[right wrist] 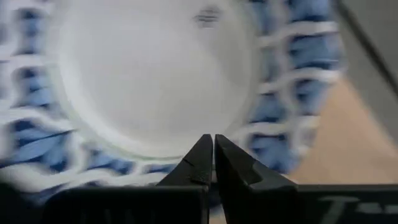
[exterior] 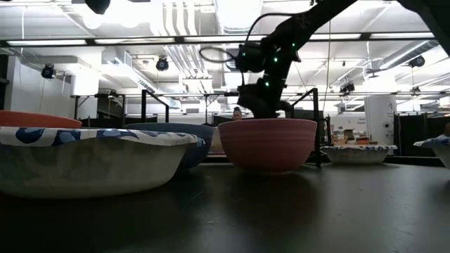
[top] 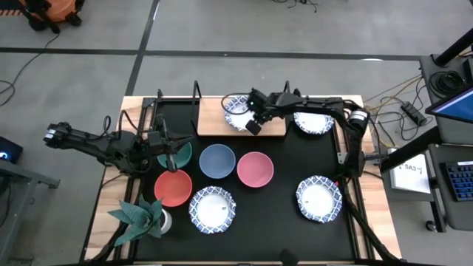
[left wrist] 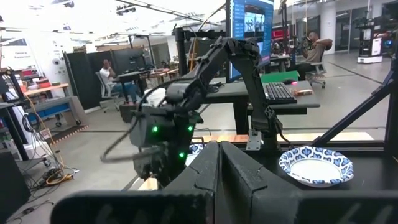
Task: Place and stack bowls onto a shelf
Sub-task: Put the white bowl on the shelf, then put the blue bowl on the shelf
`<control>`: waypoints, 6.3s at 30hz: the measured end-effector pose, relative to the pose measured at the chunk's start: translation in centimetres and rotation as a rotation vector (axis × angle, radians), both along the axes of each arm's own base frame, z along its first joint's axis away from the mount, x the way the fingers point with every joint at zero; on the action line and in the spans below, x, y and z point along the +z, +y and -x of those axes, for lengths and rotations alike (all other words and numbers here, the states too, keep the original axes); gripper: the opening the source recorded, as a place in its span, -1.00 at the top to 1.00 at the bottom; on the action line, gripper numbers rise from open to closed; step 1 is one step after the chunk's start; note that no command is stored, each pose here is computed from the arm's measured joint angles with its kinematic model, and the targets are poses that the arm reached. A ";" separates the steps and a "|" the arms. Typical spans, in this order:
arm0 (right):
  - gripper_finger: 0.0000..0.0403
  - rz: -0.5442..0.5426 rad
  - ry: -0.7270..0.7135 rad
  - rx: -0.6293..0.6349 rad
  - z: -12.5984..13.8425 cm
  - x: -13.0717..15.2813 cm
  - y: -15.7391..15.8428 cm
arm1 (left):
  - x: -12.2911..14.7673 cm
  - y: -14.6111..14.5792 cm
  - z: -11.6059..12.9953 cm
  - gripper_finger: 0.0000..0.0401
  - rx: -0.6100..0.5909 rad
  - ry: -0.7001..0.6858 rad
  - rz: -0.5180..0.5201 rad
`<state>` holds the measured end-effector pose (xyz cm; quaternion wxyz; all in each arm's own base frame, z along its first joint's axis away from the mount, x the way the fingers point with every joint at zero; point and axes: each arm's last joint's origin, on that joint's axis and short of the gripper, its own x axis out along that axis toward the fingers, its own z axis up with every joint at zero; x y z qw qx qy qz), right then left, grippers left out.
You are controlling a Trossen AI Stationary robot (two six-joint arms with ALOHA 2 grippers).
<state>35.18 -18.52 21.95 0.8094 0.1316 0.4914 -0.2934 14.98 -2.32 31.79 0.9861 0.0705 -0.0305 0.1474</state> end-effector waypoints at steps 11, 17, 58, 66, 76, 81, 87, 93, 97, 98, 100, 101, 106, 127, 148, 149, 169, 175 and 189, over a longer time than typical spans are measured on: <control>0.96 0.037 0.041 0.102 0.7 1.5 0.6 | 0.0 0.0 0.0 1.00 0.000 0.000 0.000; 0.96 0.019 0.190 0.130 2.1 1.8 1.7 | 0.0 0.0 0.0 1.00 0.001 0.004 -0.007; 0.96 0.312 -0.071 0.369 -2.7 3.9 1.9 | -0.1 0.0 -0.1 1.00 0.002 0.015 -0.027; 0.96 0.361 -0.037 0.110 -1.9 1.0 -3.8 | -0.1 -0.1 -0.2 1.00 0.002 0.009 -0.025; 0.96 0.174 -0.134 0.159 -2.6 -1.7 -4.4 | -0.1 -0.1 -0.2 1.00 0.003 0.013 -0.034; 0.96 0.192 -0.165 0.224 -3.8 -1.2 -2.6 | -0.1 -0.1 -0.3 1.00 0.003 0.016 -0.037; 0.96 0.289 -0.152 0.190 -3.7 1.0 -1.4 | -0.1 -0.1 -0.3 1.00 0.003 0.015 -0.038; 0.96 0.302 -0.191 0.209 -2.5 4.8 0.9 | -0.1 -0.1 -0.3 1.00 0.002 0.011 -0.027; 0.96 0.310 -0.222 0.274 -1.4 6.7 4.3 | -0.2 -0.2 -0.5 1.00 -0.011 0.002 0.035; 0.96 0.312 -0.230 0.300 -1.2 6.9 5.4 | -0.3 -0.2 -0.7 1.00 -0.020 0.004 0.051; 0.96 0.312 -0.250 0.347 -0.2 7.4 7.6 | -0.6 -0.4 -1.3 1.00 -0.043 0.004 0.093; 0.96 0.308 -0.255 0.369 0.4 7.5 8.6 | -0.8 -0.5 -1.6 1.00 -0.044 0.011 0.116; 0.96 0.289 -0.312 0.429 4.3 7.5 12.8 | -1.2 -1.0 -3.9 1.00 -0.019 0.096 0.251; 0.96 0.236 -0.557 0.519 15.6 5.2 18.6 | -7.5 4.7 -11.7 0.87 0.415 1.127 0.841; 0.96 0.272 -0.552 0.551 16.0 5.2 18.6 | -11.1 7.2 -13.5 0.24 0.508 1.153 0.838; 0.96 0.272 -0.552 0.551 16.0 5.2 18.6 | -11.4 7.3 -13.7 0.26 0.507 1.157 0.835; 0.95 0.253 -0.543 0.537 16.1 4.6 18.6 | -10.2 7.2 -14.2 0.99 0.490 1.184 0.815; 0.96 0.250 -0.533 0.539 16.2 4.5 18.6 | -4.4 7.3 -15.1 1.00 0.380 1.051 0.752; 0.96 0.218 -0.529 0.562 16.5 4.5 18.8 | 3.2 13.7 -20.1 1.00 0.362 0.741 0.485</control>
